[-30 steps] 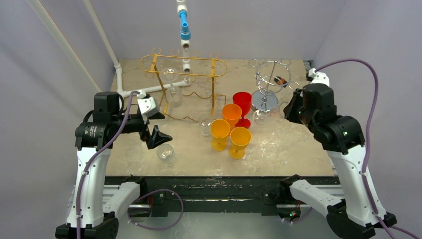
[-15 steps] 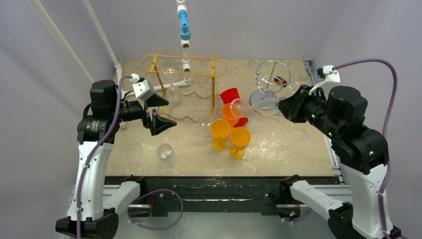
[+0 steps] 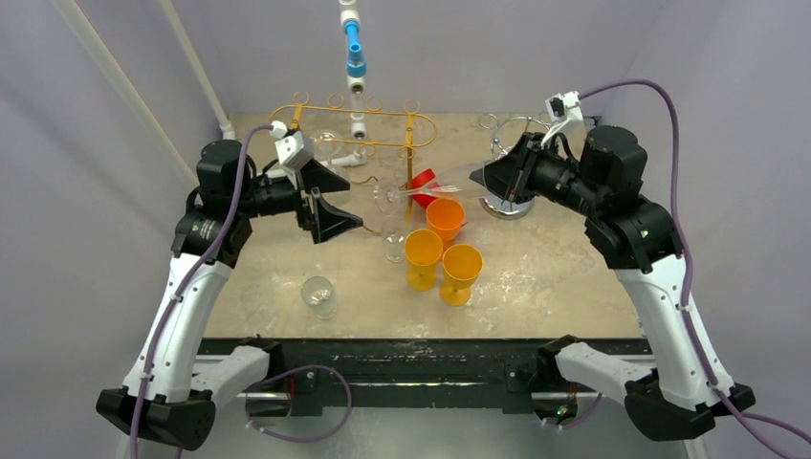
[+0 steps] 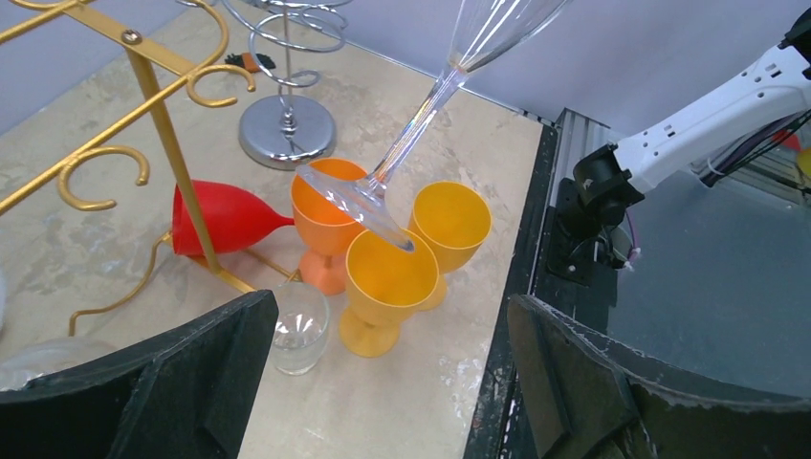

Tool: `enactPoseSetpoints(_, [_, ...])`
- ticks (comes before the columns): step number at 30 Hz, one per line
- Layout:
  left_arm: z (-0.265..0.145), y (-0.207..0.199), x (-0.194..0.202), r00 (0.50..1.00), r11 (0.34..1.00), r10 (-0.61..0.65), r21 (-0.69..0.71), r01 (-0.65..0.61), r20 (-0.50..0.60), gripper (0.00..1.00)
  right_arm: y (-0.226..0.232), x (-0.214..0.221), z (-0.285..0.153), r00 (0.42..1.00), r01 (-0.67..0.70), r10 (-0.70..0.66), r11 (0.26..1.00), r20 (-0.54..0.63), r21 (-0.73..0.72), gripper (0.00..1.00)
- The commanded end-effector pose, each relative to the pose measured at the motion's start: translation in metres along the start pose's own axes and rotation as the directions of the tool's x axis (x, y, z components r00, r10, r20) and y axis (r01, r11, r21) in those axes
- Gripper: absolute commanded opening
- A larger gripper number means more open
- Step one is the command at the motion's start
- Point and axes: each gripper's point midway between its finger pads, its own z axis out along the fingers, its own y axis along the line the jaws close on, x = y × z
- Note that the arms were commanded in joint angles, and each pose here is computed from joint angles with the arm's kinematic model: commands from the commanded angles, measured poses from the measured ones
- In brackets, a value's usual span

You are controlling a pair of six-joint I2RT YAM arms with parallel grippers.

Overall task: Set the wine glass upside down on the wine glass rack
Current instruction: Turn the wine glass upside down at the wine rack.

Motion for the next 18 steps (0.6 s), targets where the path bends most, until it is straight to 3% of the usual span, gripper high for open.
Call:
enactPoseSetpoints(1, [0.008,-0.006,-0.003,0.999,1.0,-0.027,-0.001,0.027,0.022,1.0,0.043,-0.025,-0.005,0.995,0.045,-0.028,0.984,0.1,-0.17,0.0])
enactPoseSetpoints(10, [0.021,-0.003,-0.005,0.998,0.998,-0.067,0.009,0.067,0.011,1.0,0.055,-0.018,0.006,0.995,0.046,-0.027,0.976,0.092,-0.212,0.0])
enactPoseSetpoints(12, [0.023,-0.002,-0.007,0.997,0.997,-0.072,0.015,0.072,0.012,0.96,0.057,-0.017,0.009,0.995,0.046,-0.026,0.974,0.092,-0.221,0.0])
enactPoseSetpoints(15, [0.028,0.0,-0.007,0.997,0.996,-0.08,0.026,0.08,-0.001,0.8,0.062,-0.017,0.012,0.995,0.051,-0.028,0.969,0.098,-0.241,0.0])
enactPoseSetpoints(18, [0.03,0.004,-0.01,0.997,0.997,-0.073,0.02,0.073,-0.012,0.49,0.066,-0.016,0.014,0.995,0.056,-0.032,0.965,0.098,-0.255,0.0])
